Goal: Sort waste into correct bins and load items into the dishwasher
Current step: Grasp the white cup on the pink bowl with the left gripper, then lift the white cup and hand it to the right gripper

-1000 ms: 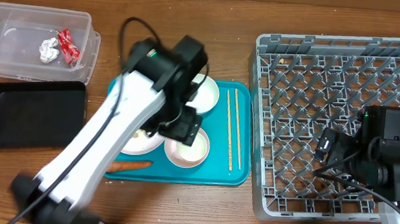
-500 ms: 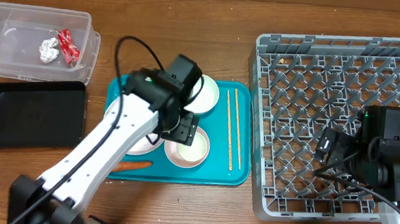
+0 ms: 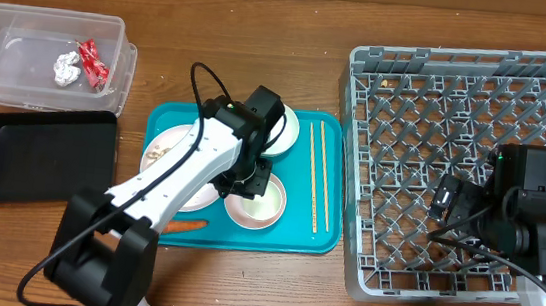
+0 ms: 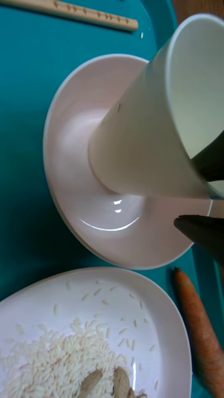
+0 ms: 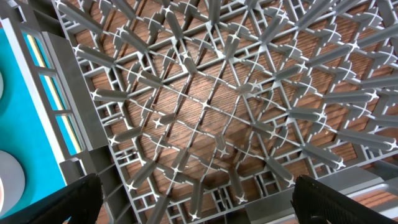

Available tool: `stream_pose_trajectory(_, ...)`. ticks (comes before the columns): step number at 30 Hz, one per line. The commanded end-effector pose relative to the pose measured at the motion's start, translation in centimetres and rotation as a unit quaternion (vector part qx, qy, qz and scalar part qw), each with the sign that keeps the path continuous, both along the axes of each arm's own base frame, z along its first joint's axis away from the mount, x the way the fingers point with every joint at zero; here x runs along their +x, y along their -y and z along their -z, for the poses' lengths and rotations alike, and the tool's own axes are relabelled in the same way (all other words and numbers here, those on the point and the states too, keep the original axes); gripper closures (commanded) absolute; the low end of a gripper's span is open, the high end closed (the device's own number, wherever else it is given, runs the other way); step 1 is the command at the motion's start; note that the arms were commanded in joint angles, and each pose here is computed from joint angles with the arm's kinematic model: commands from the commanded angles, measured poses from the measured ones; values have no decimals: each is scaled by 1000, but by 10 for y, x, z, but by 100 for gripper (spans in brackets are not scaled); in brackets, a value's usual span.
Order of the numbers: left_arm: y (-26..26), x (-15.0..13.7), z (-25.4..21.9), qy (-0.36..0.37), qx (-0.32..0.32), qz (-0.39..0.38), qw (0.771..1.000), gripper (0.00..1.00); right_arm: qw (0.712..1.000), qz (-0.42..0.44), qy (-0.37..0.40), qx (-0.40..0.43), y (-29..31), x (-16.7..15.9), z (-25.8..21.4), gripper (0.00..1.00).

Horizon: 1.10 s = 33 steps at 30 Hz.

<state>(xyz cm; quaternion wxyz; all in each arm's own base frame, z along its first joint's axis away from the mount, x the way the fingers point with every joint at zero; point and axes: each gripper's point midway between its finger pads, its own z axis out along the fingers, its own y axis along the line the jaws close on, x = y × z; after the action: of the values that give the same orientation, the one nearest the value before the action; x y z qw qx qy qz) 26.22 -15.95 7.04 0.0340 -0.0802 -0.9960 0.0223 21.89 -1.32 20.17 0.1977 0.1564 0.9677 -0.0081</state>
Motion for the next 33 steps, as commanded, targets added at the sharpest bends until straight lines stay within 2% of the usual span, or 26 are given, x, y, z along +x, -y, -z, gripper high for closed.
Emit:
stream_pose_trajectory(1, -1, -5, 9, -22, 2, -6, 1000, 94, 1000, 7, 18, -5, 3, 4, -10, 0)
stream_pose_trajectory(7, -2, 1, -7, -21, -10, -17, 1000, 96, 1000, 7, 17, -5, 3, 4, -10, 0)
stream_pose_trajectory(10, 0, 12, -34, -26, -55, -25, 998, 96, 1000, 7, 18, -7, 3, 4, -10, 0)
stream_pose_trajectory(13, 3, 32, -71, -19, -141, -36, 989, 96, 998, 45, 26, -24, 14, 6, -12, 0)
stream_pose_trajectory(15, 14, 46, -100, -10, -240, -32, 970, 96, 994, 98, 47, -31, 26, 11, -17, 0)
stream_pose_trajectory(17, 25, 59, -131, -3, -346, -40, 937, 96, 990, 118, 76, -10, 26, 23, -23, 0)
stream_pose_trajectory(19, 31, 69, -158, 2, -441, -47, 896, 96, 989, 80, 108, 56, 5, 41, -30, 0)
stream_pose_trajectory(21, 37, 75, -173, 5, -493, -42, 869, 96, 983, -8, 137, 123, -28, 57, -41, 0)
stream_pose_trajectory(24, 48, 74, -189, 2, -540, -25, 841, 96, 935, -189, 183, 238, -91, 68, -67, 0)
stream_pose_trajectory(26, 61, 68, -203, -7, -574, -4, 819, 96, 885, -284, 197, 313, -124, 63, -83, 0)
stream_pose_trajectory(29, 76, 60, -218, -15, -609, 25, 792, 96, 829, -358, 200, 382, -147, 54, -93, 0)
stream_pose_trajectory(33, 94, 48, -222, -26, -618, 55, 784, 96, 768, -416, 204, 442, -165, 46, -102, 0)
